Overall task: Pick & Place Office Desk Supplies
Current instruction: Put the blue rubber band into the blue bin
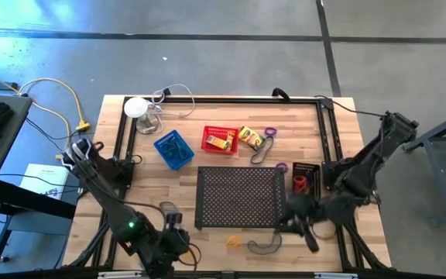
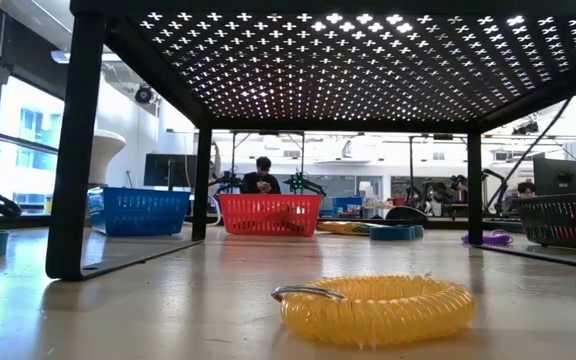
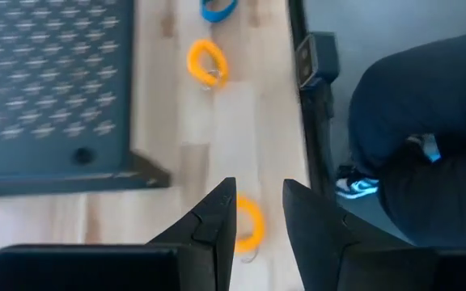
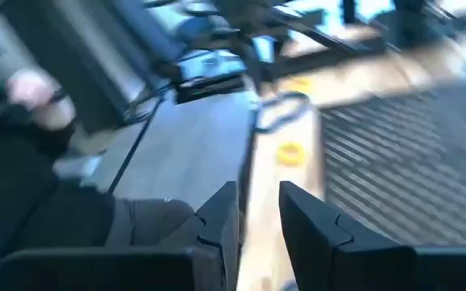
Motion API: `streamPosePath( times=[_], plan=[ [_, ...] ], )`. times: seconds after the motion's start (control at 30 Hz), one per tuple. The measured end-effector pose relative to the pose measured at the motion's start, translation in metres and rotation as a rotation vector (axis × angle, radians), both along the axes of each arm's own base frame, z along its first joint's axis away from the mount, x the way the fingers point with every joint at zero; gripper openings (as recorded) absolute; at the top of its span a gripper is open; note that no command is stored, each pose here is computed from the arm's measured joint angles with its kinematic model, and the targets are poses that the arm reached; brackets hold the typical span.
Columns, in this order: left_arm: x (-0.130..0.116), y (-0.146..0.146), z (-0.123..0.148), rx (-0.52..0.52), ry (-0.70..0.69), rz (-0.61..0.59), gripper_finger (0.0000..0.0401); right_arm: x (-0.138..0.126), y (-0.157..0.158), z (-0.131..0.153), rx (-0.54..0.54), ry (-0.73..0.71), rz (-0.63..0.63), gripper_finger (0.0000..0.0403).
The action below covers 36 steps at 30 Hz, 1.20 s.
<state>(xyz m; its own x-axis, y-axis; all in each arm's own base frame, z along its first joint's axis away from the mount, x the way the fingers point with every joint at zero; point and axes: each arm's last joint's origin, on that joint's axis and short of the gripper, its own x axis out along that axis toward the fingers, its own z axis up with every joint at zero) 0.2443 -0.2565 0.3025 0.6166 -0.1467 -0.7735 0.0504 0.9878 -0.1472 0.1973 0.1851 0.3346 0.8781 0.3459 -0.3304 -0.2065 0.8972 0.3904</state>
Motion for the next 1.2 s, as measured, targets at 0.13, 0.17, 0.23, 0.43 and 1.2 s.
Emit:
streamPosePath(
  times=[0.13, 0.17, 0.23, 0.43, 1.2],
  plan=[
    [0.007, -0.015, -0.014, -0.015, -0.014, -0.015, 0.0098, 0.013, 0.029, -0.011, -0.113, -0.120, 0.196, 0.0078],
    [0.008, -0.019, -0.018, -0.017, -0.015, -0.019, 0.0098, 0.017, 0.036, -0.016, -0.159, -0.158, 0.219, 0.0078],
    [0.010, -0.026, -0.023, -0.034, -0.025, -0.029, 0.0098, 0.028, 0.047, -0.027, -0.266, -0.223, 0.200, 0.0078],
    [0.009, -0.045, -0.030, -0.101, -0.060, -0.045, 0.0098, 0.048, 0.080, -0.030, -0.550, -0.232, 0.124, 0.0078],
    [0.015, -0.095, -0.066, -0.225, -0.211, -0.039, 0.0098, 0.059, 0.163, -0.093, -0.248, 0.685, 0.035, 0.0078]
  ],
)
